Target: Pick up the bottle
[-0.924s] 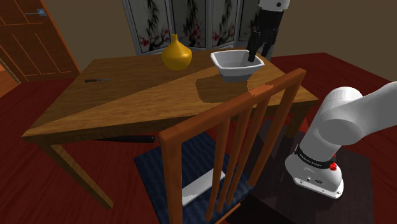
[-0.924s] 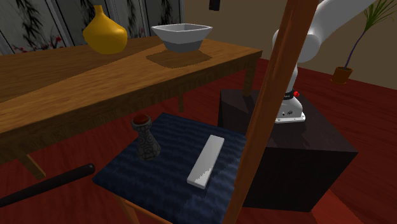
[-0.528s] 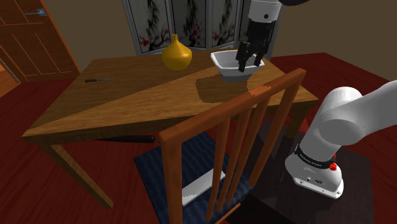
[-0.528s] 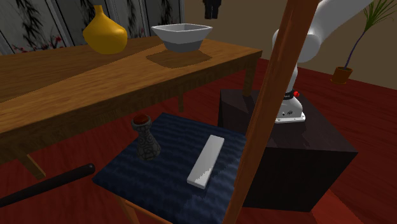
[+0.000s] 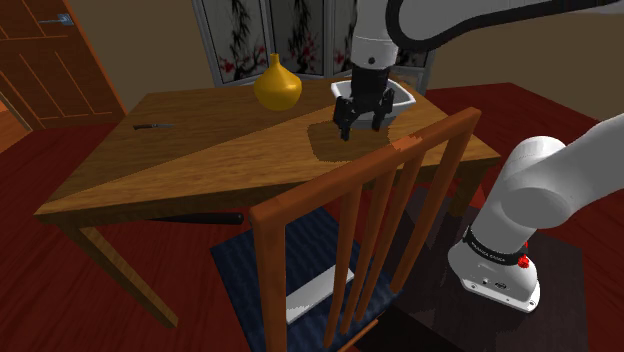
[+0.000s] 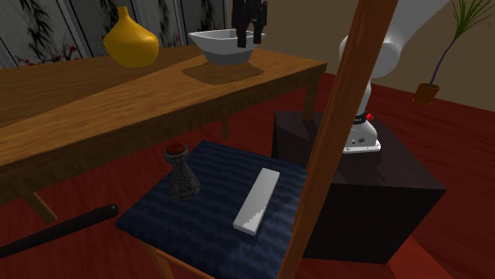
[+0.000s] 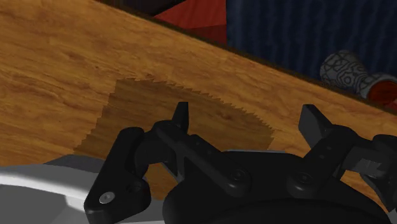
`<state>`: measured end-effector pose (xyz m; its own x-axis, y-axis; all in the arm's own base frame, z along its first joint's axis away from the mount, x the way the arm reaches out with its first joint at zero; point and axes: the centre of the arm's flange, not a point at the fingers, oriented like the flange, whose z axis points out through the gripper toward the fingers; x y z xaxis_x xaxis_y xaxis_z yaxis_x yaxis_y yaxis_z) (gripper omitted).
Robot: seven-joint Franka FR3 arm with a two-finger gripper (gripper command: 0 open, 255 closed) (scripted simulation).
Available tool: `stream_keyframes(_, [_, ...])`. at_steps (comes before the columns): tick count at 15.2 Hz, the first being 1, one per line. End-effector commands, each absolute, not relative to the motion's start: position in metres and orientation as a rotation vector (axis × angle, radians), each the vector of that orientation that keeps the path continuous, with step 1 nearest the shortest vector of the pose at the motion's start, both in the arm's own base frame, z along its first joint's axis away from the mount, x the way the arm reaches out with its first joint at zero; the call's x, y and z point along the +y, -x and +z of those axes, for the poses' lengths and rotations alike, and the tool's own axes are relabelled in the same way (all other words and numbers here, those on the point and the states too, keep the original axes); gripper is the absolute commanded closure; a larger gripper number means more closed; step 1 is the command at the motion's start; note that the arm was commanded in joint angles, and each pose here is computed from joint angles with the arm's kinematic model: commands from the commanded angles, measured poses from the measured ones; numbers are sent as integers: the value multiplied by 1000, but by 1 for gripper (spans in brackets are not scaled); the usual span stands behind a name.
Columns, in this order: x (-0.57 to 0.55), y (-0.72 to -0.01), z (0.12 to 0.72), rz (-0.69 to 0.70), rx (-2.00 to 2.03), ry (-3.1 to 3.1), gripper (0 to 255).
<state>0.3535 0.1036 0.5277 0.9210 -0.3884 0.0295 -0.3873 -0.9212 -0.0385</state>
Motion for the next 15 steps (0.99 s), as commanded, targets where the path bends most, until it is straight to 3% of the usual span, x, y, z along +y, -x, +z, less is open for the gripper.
stream_keyframes(1, [127, -362, 514, -50, 675, 3038, 0])
stream_keyframes(15, [267, -453, 425, -5, 1055, 2955, 0])
